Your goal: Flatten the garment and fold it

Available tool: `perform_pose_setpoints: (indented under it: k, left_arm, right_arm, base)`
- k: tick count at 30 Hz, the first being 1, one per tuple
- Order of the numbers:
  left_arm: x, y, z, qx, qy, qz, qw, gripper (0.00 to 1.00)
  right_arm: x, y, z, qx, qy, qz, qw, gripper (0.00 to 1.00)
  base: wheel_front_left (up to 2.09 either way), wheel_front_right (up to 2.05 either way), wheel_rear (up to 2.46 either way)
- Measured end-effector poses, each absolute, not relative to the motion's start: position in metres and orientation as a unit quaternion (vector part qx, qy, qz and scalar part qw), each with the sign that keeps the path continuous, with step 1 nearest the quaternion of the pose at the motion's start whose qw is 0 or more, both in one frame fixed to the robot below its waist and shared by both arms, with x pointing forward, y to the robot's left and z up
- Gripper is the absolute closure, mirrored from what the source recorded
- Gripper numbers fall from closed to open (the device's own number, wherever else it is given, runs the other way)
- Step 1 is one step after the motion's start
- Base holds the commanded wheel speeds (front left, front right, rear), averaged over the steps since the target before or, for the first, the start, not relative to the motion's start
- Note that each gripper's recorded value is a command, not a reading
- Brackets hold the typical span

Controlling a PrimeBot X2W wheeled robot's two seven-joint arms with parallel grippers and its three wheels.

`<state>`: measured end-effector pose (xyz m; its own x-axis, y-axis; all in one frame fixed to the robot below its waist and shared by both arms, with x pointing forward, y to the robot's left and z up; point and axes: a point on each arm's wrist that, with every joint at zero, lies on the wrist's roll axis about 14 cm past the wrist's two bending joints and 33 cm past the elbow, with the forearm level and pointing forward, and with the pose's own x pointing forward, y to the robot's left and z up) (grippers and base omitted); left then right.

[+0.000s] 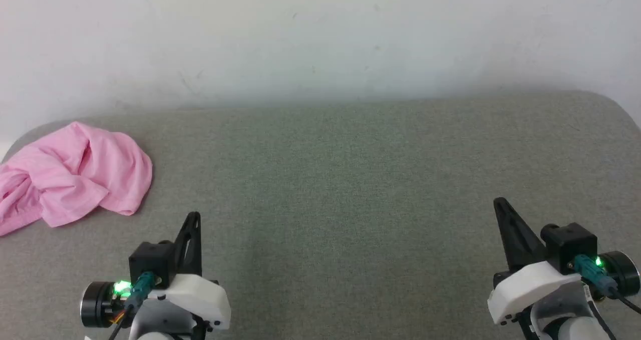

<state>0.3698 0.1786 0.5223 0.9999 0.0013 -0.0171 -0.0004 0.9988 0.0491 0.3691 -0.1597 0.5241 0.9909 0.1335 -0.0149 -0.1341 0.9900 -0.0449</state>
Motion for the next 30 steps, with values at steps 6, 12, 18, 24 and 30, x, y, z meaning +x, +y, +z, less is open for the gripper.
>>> perform_pose_setpoints:
  k: [6, 12, 18, 24, 30]
  left_arm:
    - [0.3698, 0.1786, 0.5222, 0.025, 0.009, 0.000, 1.000, 1.00]
    - [0.3698, 0.1786, 0.5223, 0.025, 0.009, 0.000, 1.000, 1.00]
    - [0.3698, 0.1786, 0.5222, 0.025, 0.009, 0.000, 1.000, 1.00]
    - [0.3698, 0.1786, 0.5222, 0.025, 0.009, 0.000, 1.000, 1.00]
    - [0.3697, 0.1785, 0.5216, 0.025, 0.010, 0.000, 1.000, 0.00]
  right_arm:
    - [0.3691, -0.1597, 0.5241, -0.023, 0.006, 0.067, 0.997, 1.00]
    - [0.3691, -0.1597, 0.5241, -0.023, 0.006, 0.067, 0.997, 1.00]
    - [0.3691, -0.1597, 0.5241, -0.023, 0.006, 0.067, 0.997, 1.00]
    - [0.3691, -0.1597, 0.5241, -0.023, 0.006, 0.067, 0.997, 1.00]
    - [0.3691, -0.1598, 0.5240, -0.023, 0.006, 0.067, 0.997, 0.00]
  base:
    - [0.00, 0.00, 0.00]
    - [0.00, 0.00, 0.00]
    - [0.00, 0.00, 0.00]
    - [0.00, 0.00, 0.00]
    - [0.00, 0.00, 0.00]
